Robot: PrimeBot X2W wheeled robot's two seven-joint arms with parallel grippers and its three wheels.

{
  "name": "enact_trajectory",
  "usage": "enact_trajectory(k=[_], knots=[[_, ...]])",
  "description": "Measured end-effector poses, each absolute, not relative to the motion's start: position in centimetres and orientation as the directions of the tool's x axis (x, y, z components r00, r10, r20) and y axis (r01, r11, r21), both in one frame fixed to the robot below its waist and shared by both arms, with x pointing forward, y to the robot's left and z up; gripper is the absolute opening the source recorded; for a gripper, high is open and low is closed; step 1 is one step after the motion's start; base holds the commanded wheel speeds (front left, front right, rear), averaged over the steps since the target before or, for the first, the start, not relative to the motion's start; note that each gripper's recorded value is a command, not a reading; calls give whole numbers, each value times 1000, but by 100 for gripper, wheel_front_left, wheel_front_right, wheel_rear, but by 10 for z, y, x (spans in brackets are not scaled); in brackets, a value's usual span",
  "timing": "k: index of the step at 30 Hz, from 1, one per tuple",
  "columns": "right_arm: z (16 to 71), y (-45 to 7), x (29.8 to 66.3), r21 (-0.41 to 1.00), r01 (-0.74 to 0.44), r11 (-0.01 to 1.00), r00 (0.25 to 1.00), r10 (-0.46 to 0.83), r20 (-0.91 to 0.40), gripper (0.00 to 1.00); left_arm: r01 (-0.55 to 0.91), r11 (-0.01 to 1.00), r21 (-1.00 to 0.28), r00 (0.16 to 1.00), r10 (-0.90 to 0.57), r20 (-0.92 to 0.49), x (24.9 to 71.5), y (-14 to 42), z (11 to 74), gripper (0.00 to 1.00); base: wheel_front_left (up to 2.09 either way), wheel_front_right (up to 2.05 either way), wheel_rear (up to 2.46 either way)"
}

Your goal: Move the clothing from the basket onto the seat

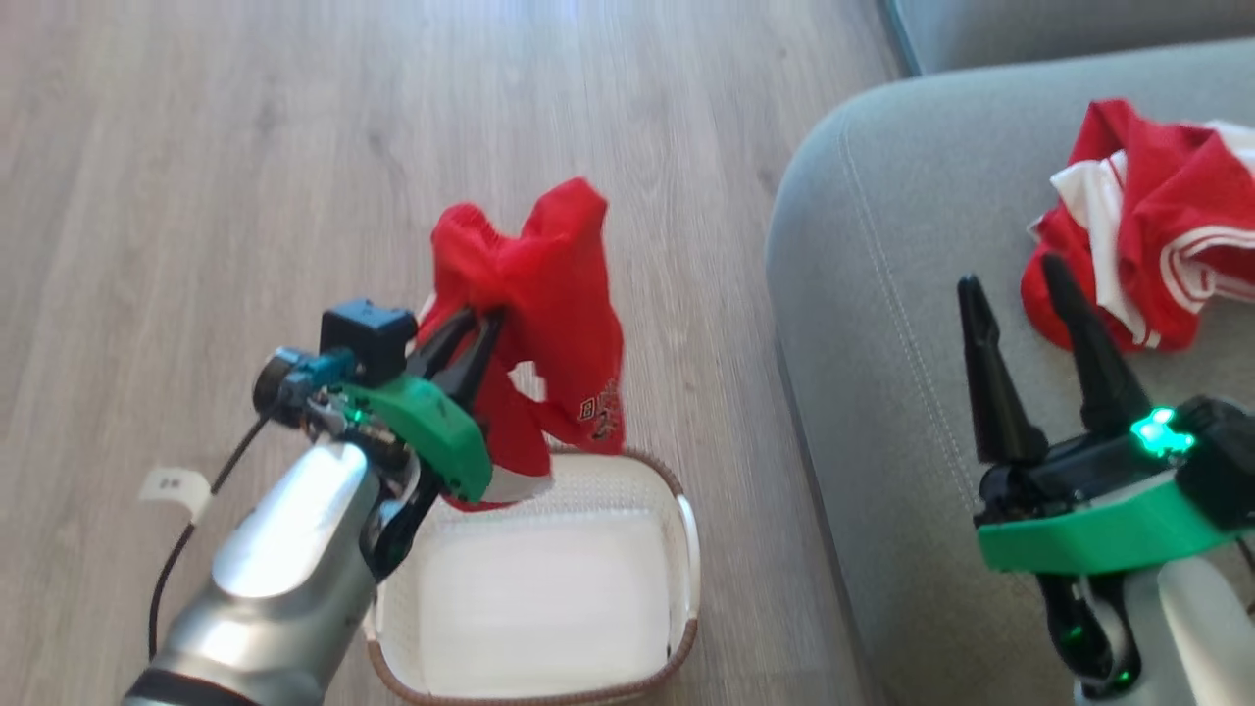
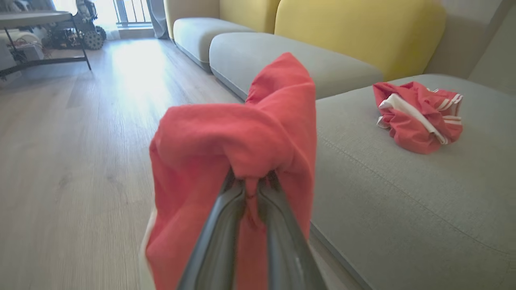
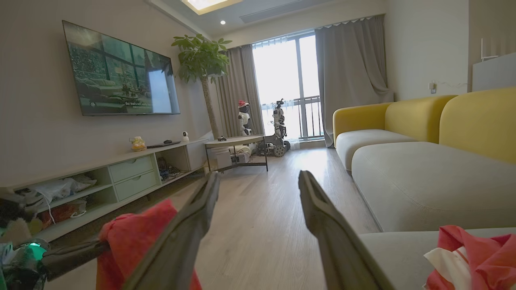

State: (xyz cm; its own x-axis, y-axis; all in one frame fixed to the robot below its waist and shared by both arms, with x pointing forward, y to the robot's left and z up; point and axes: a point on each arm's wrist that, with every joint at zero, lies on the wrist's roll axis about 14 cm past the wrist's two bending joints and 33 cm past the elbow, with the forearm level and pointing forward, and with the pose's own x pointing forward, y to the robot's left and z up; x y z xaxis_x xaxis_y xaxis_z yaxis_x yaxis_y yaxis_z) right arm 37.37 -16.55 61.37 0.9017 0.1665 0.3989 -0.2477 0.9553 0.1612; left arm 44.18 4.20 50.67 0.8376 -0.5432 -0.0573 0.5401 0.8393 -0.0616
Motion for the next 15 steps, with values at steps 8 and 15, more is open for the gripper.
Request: enact_trajectory(k=[8, 15], knots=[[607, -150, 359, 176, -294, 939, 901, 211, 380, 100, 579, 815, -22, 812, -574, 103, 431, 29, 585, 0, 0, 0, 0], [599, -137, 359, 189, -325, 927, 901, 243, 358, 100, 610, 793, -9, 784, -602, 151, 423, 19, 615, 0, 0, 0, 0]])
